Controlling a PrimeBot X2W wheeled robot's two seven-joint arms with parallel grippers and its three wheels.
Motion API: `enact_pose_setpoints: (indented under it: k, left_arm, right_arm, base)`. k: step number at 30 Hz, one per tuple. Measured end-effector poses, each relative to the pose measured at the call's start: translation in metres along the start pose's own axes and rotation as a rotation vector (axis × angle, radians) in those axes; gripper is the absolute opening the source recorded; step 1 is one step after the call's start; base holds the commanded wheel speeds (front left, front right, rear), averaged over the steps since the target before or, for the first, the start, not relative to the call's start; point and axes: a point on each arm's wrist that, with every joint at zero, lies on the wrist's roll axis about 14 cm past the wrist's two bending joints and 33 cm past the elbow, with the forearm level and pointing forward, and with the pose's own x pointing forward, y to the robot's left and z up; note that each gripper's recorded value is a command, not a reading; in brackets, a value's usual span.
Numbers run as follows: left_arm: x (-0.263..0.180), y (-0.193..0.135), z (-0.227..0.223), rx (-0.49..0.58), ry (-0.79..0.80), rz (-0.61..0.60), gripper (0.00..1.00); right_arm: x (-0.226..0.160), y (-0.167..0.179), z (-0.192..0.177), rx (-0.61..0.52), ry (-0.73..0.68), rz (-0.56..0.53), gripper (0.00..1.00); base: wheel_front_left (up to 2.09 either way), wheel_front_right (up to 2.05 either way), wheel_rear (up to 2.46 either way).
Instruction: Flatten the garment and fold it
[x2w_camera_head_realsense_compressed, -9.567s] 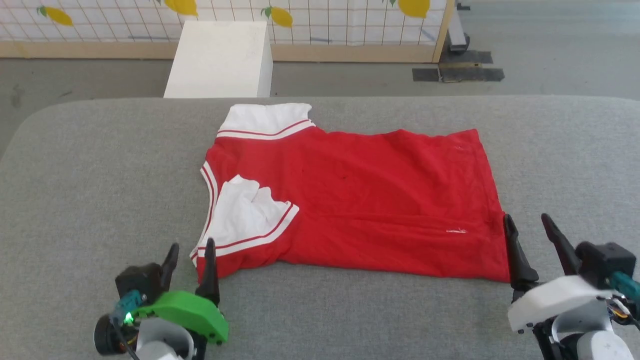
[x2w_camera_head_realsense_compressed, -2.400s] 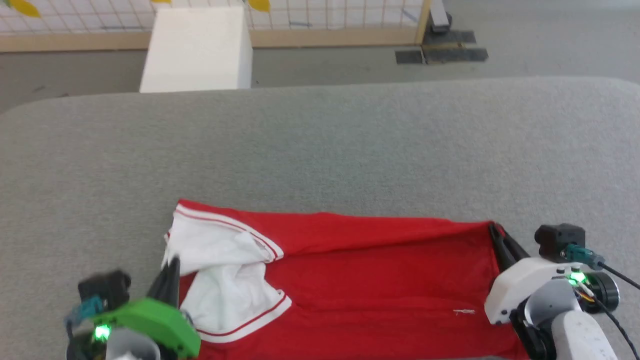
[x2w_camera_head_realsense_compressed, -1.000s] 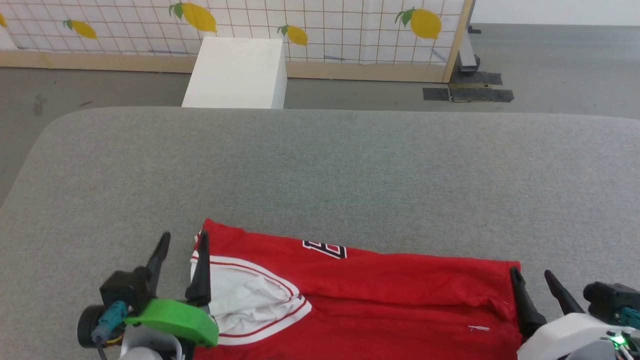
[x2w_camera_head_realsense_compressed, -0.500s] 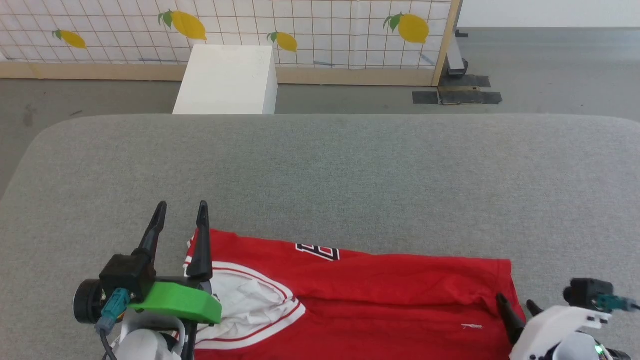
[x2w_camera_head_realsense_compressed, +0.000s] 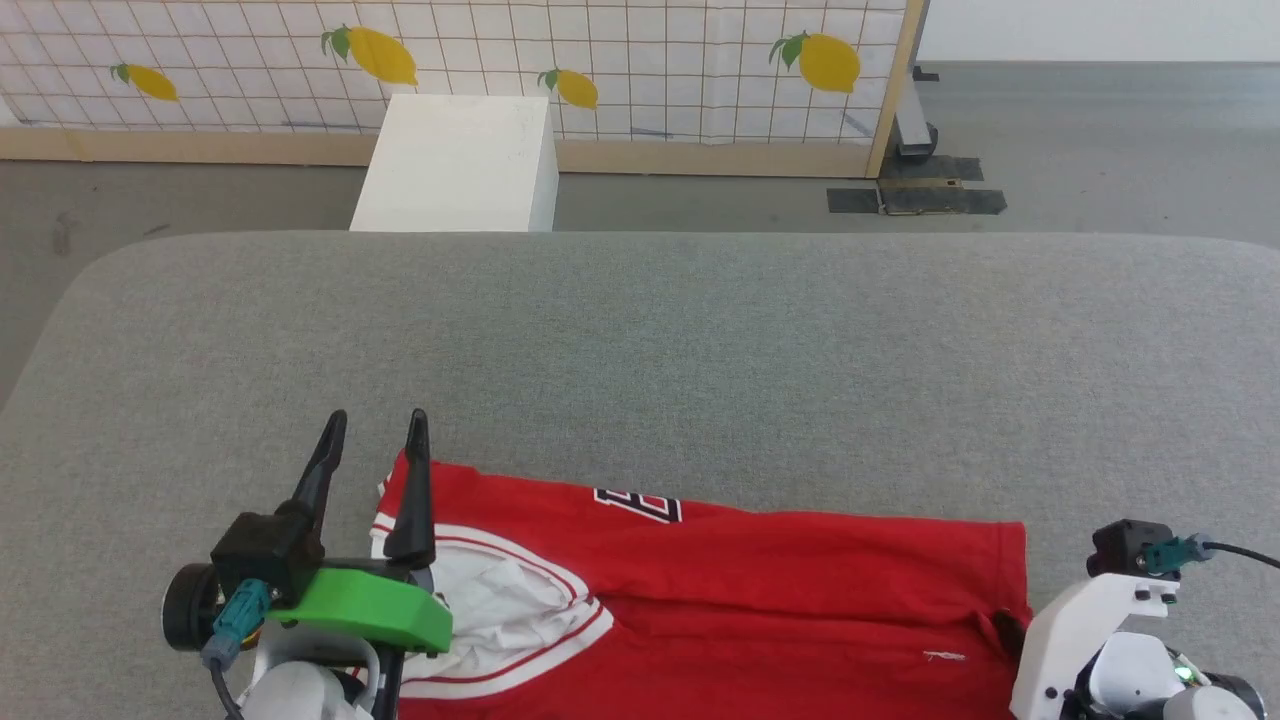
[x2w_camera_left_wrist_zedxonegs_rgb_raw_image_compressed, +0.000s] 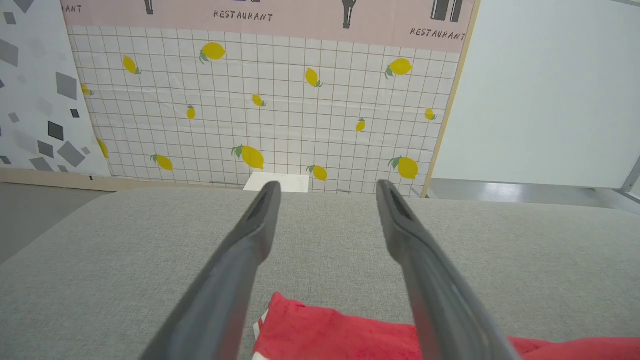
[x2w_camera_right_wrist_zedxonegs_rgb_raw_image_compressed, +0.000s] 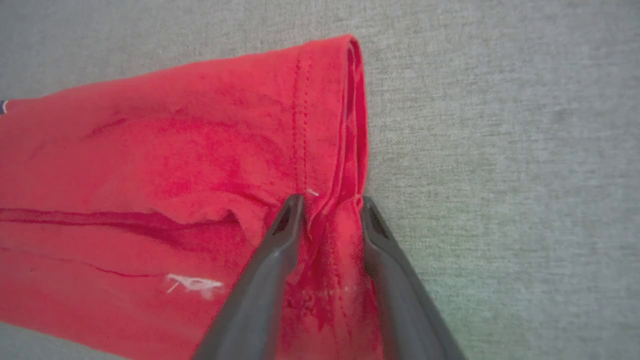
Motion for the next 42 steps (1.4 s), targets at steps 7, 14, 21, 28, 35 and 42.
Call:
enact_pose_setpoints:
  k: [7, 14, 21, 28, 35, 42]
  left_arm:
    - [0.001, 0.001, -0.005, -0.002, 0.013, 0.0, 1.0]
    - [0.002, 0.0, -0.008, -0.008, 0.019, -0.001, 1.0]
    - [0.003, -0.001, -0.012, -0.014, 0.028, -0.004, 1.0]
    - [0.002, 0.001, -0.013, -0.007, 0.031, -0.002, 1.0]
    - [0.0, 0.004, -0.011, 0.001, 0.027, 0.006, 1.0]
    - [-0.003, 0.005, -0.009, 0.002, 0.022, 0.012, 1.0]
  right_arm:
    - [-0.008, -0.017, 0.014, -0.014, -0.082, -0.069, 0.0]
    - [-0.022, -0.066, 0.029, -0.024, -0.155, -0.236, 0.0]
    - [-0.042, -0.116, 0.047, -0.039, -0.227, -0.423, 0.0]
    - [-0.049, -0.137, 0.047, -0.047, -0.221, -0.504, 0.0]
    - [-0.053, -0.105, 0.061, -0.038, -0.224, -0.396, 0.0]
    - [-0.077, -0.014, 0.085, -0.151, -0.271, -0.143, 0.0]
  base:
    - [0.0, 0.0, 0.0]
    - [0.0, 0.0, 0.0]
    - [0.0, 0.0, 0.0]
    - [0.0, 0.0, 0.0]
    - [0.0, 0.0, 0.0]
    - [0.0, 0.0, 0.0]
